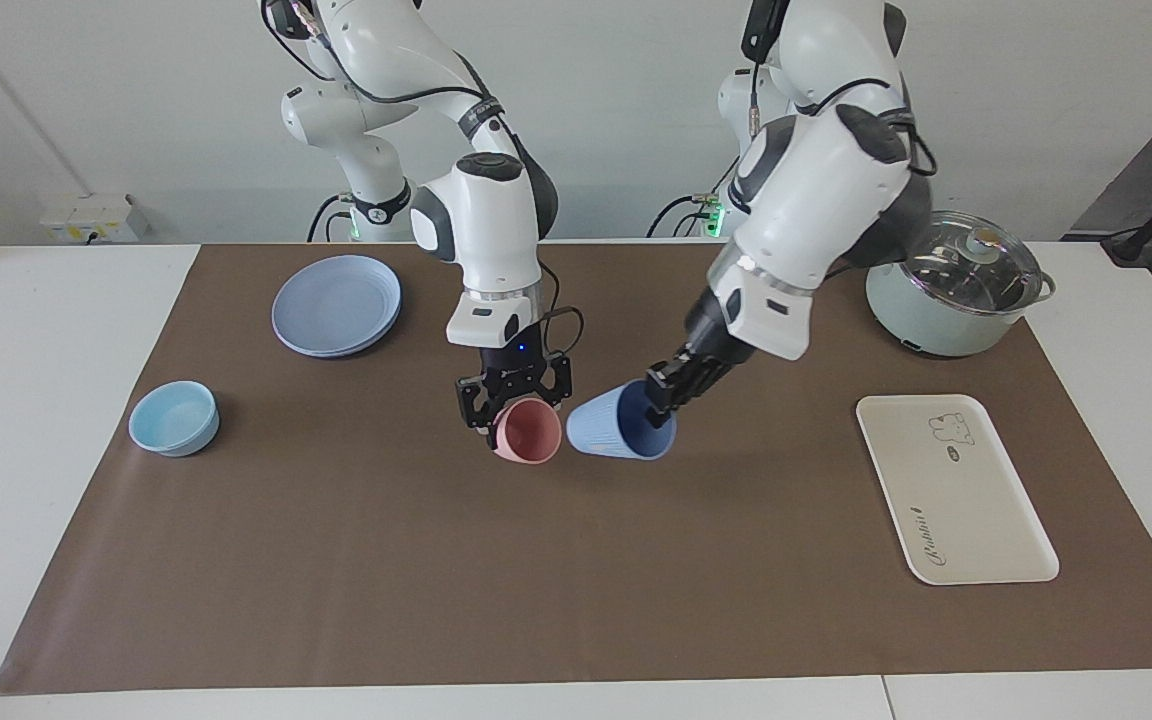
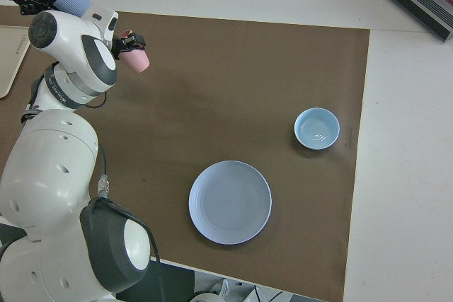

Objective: Place cup on tray
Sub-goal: 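Carry the blue cup to the tray while the right gripper holds the pink cup, then lower the blue cup onto the white tray with the left gripper, then lower the pink cup to the table and open the right gripper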

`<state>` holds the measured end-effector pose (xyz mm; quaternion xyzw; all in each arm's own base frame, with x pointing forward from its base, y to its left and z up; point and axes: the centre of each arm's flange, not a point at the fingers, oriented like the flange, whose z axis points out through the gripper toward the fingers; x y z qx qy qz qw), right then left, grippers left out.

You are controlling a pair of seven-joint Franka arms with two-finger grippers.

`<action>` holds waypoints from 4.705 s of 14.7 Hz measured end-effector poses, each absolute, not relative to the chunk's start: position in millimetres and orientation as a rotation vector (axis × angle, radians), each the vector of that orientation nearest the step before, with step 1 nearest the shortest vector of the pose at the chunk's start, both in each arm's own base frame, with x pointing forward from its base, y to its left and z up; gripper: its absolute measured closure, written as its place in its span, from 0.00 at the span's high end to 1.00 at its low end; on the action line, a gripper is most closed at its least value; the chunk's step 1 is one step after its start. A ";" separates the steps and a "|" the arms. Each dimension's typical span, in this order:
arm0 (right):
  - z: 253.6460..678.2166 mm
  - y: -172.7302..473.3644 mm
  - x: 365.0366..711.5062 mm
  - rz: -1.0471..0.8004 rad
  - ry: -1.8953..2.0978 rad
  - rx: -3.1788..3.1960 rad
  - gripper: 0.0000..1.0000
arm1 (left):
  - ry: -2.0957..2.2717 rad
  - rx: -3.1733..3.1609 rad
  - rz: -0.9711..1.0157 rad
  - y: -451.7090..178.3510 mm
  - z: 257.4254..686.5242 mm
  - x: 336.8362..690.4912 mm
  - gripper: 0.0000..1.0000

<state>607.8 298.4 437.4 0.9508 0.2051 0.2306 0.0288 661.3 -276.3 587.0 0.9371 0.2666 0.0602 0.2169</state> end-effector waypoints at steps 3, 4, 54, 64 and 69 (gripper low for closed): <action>440.8 291.3 612.6 0.727 0.614 2.934 0.82 | 0.797 2.673 0.326 -182.3 614.1 677.5 0.07; 446.0 285.5 617.3 0.751 0.597 2.933 0.82 | 0.784 2.700 0.369 -149.9 616.8 683.9 0.07; 260.0 -67.8 624.2 1.586 1.137 2.996 0.82 | 0.018 3.179 -0.111 -30.4 614.0 580.2 1.00; 313.6 -38.2 630.3 1.582 0.999 2.979 1.00 | 0.014 3.136 -0.061 -27.7 623.6 578.9 1.00; 339.1 -28.9 629.6 1.552 0.986 2.945 1.00 | 0.013 3.135 -0.020 -27.9 627.2 580.6 1.00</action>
